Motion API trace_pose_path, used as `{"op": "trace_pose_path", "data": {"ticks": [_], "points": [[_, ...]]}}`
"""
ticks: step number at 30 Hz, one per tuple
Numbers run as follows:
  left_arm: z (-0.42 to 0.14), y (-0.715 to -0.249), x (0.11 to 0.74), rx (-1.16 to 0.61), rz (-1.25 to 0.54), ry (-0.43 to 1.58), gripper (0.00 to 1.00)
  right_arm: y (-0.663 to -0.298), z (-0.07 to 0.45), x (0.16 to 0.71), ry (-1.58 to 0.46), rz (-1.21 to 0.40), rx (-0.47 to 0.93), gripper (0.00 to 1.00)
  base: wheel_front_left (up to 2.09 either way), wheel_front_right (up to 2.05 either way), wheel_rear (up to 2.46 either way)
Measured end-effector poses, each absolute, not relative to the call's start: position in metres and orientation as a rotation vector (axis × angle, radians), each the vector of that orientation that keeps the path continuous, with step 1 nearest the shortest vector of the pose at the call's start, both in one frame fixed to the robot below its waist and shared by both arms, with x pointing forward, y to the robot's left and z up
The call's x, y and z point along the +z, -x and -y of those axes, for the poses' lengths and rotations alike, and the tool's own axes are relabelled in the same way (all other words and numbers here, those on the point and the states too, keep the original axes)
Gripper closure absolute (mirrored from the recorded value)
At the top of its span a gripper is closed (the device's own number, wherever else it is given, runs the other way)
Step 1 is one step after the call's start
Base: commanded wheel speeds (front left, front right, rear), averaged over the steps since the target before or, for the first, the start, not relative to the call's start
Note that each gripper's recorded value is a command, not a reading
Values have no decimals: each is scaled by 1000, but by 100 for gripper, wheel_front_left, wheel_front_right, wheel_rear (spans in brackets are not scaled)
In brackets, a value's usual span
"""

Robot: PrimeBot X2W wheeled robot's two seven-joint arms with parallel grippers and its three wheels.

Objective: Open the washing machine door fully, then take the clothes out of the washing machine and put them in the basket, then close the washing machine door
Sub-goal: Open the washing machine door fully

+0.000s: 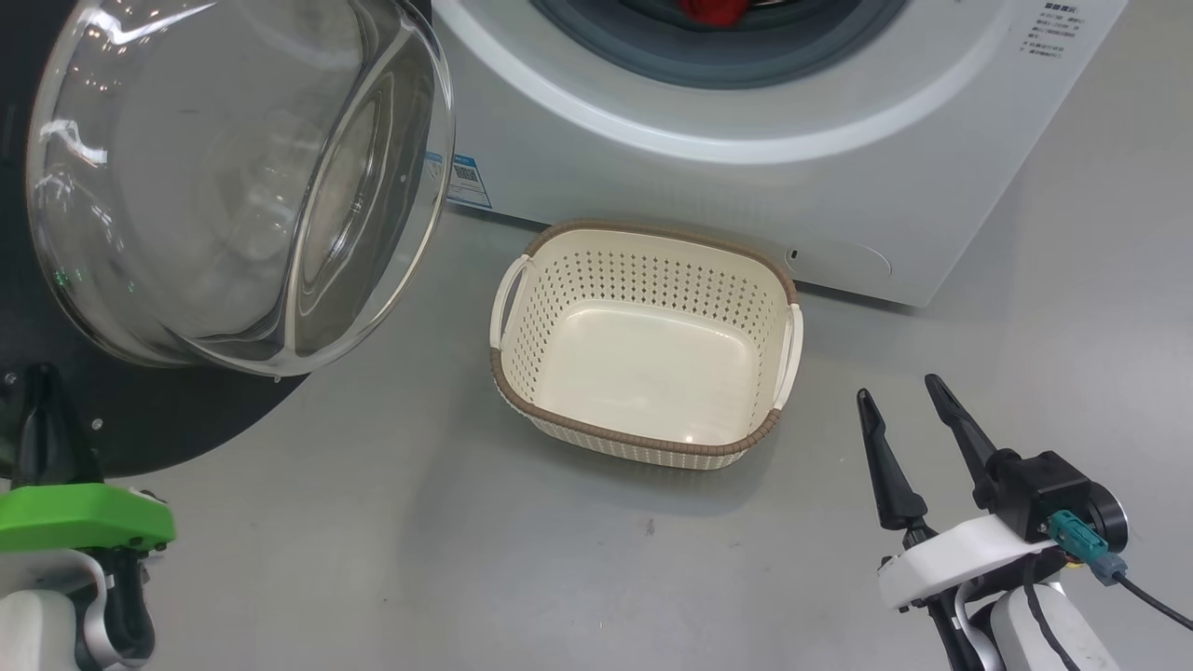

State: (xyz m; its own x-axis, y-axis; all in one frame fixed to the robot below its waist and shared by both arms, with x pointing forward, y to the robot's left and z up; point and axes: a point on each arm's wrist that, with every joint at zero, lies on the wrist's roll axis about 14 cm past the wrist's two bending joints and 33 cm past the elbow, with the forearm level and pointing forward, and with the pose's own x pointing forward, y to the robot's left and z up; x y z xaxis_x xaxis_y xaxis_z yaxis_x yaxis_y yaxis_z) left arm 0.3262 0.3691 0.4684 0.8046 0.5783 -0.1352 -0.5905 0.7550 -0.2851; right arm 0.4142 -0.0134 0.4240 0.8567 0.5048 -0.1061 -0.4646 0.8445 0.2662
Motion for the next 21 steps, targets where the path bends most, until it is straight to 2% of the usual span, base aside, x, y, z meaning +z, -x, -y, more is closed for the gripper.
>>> {"op": "trace_pose_path", "data": {"ticks": [10,21], "points": [[-371,-325,476,617,-24,262,100,-411,17,432,-229,-158,504,0,0,0,0],[-349,-321,484,551,2,233,100,-406,29,443,-219,-132,472,0,0,0,0]]}}
